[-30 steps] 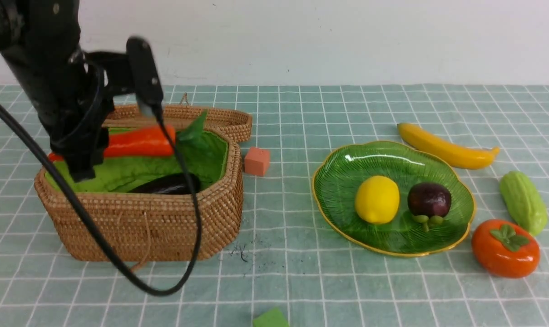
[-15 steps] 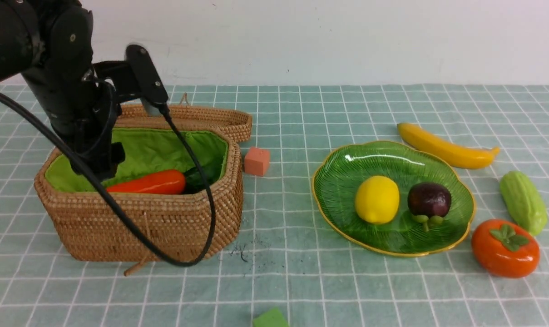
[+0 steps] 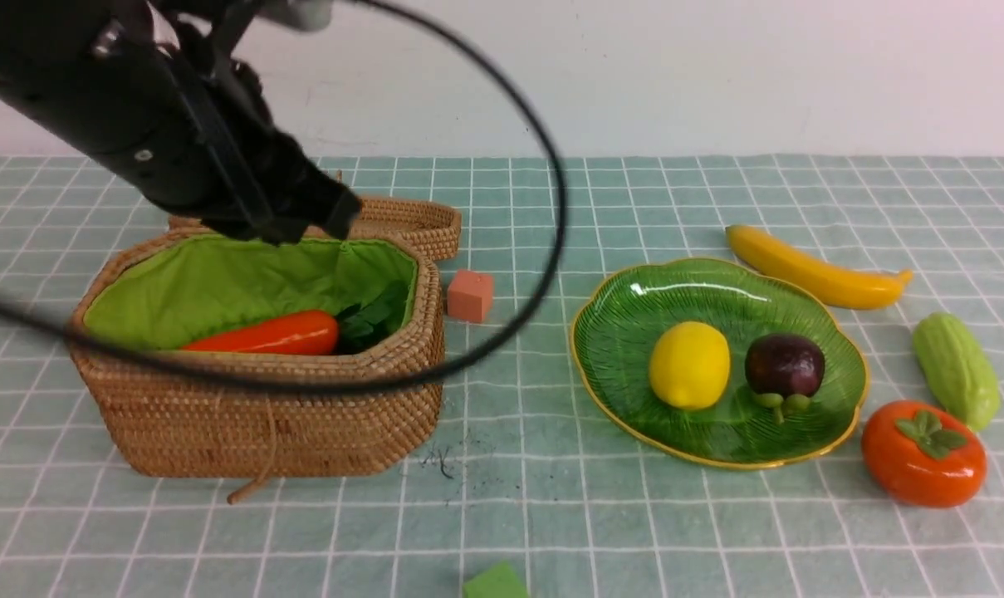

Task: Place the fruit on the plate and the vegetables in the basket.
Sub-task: Grab a tomato with your right arm and place it on the plate on the right.

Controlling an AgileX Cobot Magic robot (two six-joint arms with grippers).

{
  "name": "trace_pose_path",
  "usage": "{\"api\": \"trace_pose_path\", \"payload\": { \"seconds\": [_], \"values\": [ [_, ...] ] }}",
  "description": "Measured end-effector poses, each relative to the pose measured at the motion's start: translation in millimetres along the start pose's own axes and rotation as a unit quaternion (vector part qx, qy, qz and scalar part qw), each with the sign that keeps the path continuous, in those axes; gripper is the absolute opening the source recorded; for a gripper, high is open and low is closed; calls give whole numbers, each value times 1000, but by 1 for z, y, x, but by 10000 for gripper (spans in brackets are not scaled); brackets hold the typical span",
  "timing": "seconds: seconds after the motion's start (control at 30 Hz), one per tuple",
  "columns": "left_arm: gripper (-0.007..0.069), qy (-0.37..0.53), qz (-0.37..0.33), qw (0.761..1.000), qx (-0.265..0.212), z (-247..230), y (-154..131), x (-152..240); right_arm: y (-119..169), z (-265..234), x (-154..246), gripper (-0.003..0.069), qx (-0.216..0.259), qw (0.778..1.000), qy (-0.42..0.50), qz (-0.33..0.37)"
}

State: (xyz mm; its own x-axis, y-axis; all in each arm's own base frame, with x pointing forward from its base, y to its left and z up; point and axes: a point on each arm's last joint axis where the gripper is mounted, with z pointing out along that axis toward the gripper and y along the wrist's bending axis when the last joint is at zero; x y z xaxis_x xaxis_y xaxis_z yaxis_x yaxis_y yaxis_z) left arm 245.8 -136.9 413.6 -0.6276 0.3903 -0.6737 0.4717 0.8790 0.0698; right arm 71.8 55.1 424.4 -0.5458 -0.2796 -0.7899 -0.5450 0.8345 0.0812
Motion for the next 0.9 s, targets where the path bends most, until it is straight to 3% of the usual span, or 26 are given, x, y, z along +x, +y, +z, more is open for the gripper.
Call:
{"api": "trace_pose_path", "payload": {
  "seconds": [0.17, 0.3, 0.43, 0.53, 0.6, 0.77, 0.8, 0.9],
  "values": [
    [-13, -48, 40, 995, 78, -42, -47, 33, 3, 51, -14, 232, 22, 996, 81, -8],
    [-13, -58, 44, 991, 113, -48, -61, 64, -2, 79, -19, 233, 60, 990, 124, -8],
    [-13, -96, 34, 981, 166, -55, -68, 114, -29, 117, -22, 235, 128, 974, 183, 33],
    [-13, -134, 20, 973, 187, -63, -62, 138, -55, 125, -17, 235, 160, 963, 199, 80],
    [-13, -178, 11, 963, 201, -67, -54, 160, -89, 130, -5, 235, 180, 950, 205, 155],
    [-13, -250, -2, 943, 221, -73, -45, 187, -140, 144, 34, 237, 168, 922, 201, 285],
    [-13, -260, -5, 939, 224, -72, -42, 194, -161, 150, 48, 245, 164, 908, 182, 341],
    [-13, -263, -5, 938, 224, -72, -41, 198, -178, 154, 54, 258, 165, 894, 156, 386]
  ]
}}
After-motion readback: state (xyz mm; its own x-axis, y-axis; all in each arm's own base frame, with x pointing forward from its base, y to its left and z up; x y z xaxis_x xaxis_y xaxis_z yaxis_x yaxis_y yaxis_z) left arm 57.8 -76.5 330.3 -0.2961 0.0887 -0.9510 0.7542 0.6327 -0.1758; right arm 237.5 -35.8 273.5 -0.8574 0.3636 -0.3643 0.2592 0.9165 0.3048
